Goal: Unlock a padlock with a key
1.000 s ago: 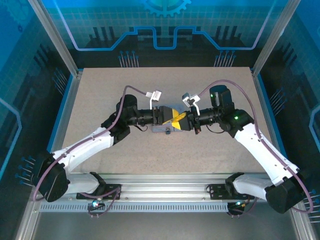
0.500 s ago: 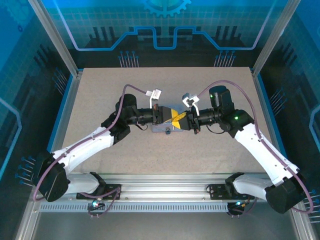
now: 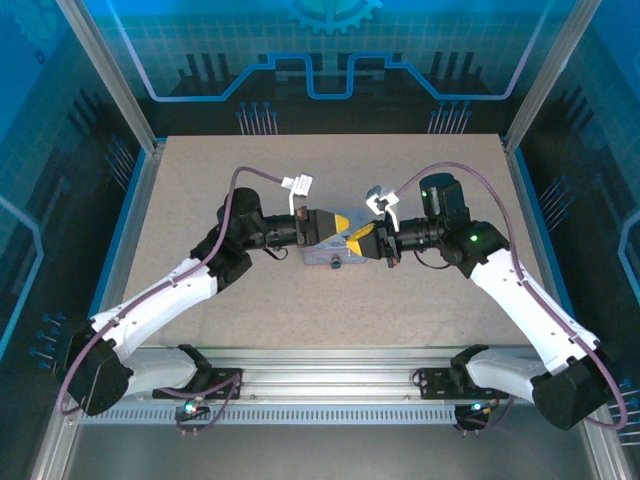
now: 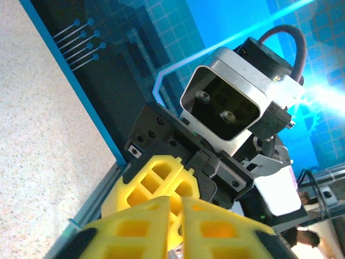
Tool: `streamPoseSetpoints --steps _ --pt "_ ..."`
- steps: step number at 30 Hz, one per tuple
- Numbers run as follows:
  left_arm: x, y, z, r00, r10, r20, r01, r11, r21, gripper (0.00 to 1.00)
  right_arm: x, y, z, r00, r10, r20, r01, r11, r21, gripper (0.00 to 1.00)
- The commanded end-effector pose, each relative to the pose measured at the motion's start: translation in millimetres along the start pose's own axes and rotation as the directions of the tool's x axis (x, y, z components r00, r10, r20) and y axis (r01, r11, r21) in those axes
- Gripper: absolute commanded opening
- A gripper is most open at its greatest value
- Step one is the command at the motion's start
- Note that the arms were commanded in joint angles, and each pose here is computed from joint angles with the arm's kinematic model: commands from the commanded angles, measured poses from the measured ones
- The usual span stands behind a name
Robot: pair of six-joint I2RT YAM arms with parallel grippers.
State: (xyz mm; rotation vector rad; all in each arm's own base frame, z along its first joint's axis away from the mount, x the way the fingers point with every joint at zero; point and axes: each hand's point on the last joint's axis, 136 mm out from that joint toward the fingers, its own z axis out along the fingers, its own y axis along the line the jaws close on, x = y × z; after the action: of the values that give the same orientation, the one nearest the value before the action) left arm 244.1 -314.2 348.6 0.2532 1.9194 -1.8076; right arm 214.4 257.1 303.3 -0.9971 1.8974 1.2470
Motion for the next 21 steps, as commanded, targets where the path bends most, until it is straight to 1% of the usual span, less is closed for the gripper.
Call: streamPoseSetpoints --steps 1,2,3,4,5,7,10,13,15,18,19,21 --pt "-2.0 -2.8 -4.1 1.0 0.021 0.013 -0.021 1.0 -0.006 0.22 -5.2 -1.3 -5.3 0.999 -0.006 0.034 0.006 1.0 0.028 0.02" --pt "-1.4 -1.1 -4.3 1.0 0.018 0.015 -0.018 1.0 -0.009 0.26 -7.3 0.7 -5.9 0.999 -0.011 0.042 0.01 1.0 0.02 0.02" --pt "-1.2 2.2 -5.3 1.0 0.011 0.021 -0.01 1.0 -0.018 0.32 -9.0 3.0 -6.8 0.999 -0.019 0.047 0.018 1.0 0.012 0.02" --pt "-0.6 5.0 -6.2 1.0 0.005 0.027 -0.005 1.0 -0.026 0.43 -9.8 4.6 -7.7 0.998 -0.023 0.05 0.023 1.0 0.01 0.02" --pt "-0.3 6.1 -6.6 1.0 0.003 0.029 -0.002 1.0 -0.028 0.49 -10.4 5.1 -8.5 0.998 -0.03 0.054 0.03 0.999 0.014 0.02" --pt "1.5 7.4 -6.9 1.0 -0.003 0.024 0.004 1.0 -0.03 0.54 -9.4 4.5 -10.5 0.997 -0.058 0.058 0.056 0.998 0.037 0.02" --pt "2.3 5.0 -6.5 1.0 -0.006 0.014 0.007 1.0 -0.023 0.58 -6.4 5.0 -13.3 0.989 -0.131 0.062 0.127 0.989 0.073 0.02" --pt "1.8 3.8 -5.8 1.0 -0.008 0.005 0.008 1.0 -0.028 0.61 -1.1 0.3 -10.8 0.962 -0.268 0.043 0.257 0.951 0.174 0.03" --pt "2.6 6.4 -4.6 1.0 -0.013 -0.005 0.013 0.999 -0.038 0.64 1.8 -2.9 -9.1 0.923 -0.384 0.033 0.364 0.897 0.251 0.02" --pt "4.2 9.3 -3.9 1.0 -0.021 -0.012 0.021 0.999 -0.047 0.65 -1.7 -5.5 -12.3 0.854 -0.52 0.021 0.48 0.803 0.353 0.02" --pt "5.0 10.2 -4.1 1.0 -0.022 -0.013 0.021 0.999 -0.05 0.65 6.2 -12.1 -10.9 0.84 -0.543 -0.004 0.503 0.775 0.383 0.02" --pt "6.0 12.4 -4.1 1.0 -0.024 -0.019 0.023 0.998 -0.062 0.65 6.0 -15.3 -13.2 0.809 -0.588 -0.021 0.54 0.728 0.423 0.02"
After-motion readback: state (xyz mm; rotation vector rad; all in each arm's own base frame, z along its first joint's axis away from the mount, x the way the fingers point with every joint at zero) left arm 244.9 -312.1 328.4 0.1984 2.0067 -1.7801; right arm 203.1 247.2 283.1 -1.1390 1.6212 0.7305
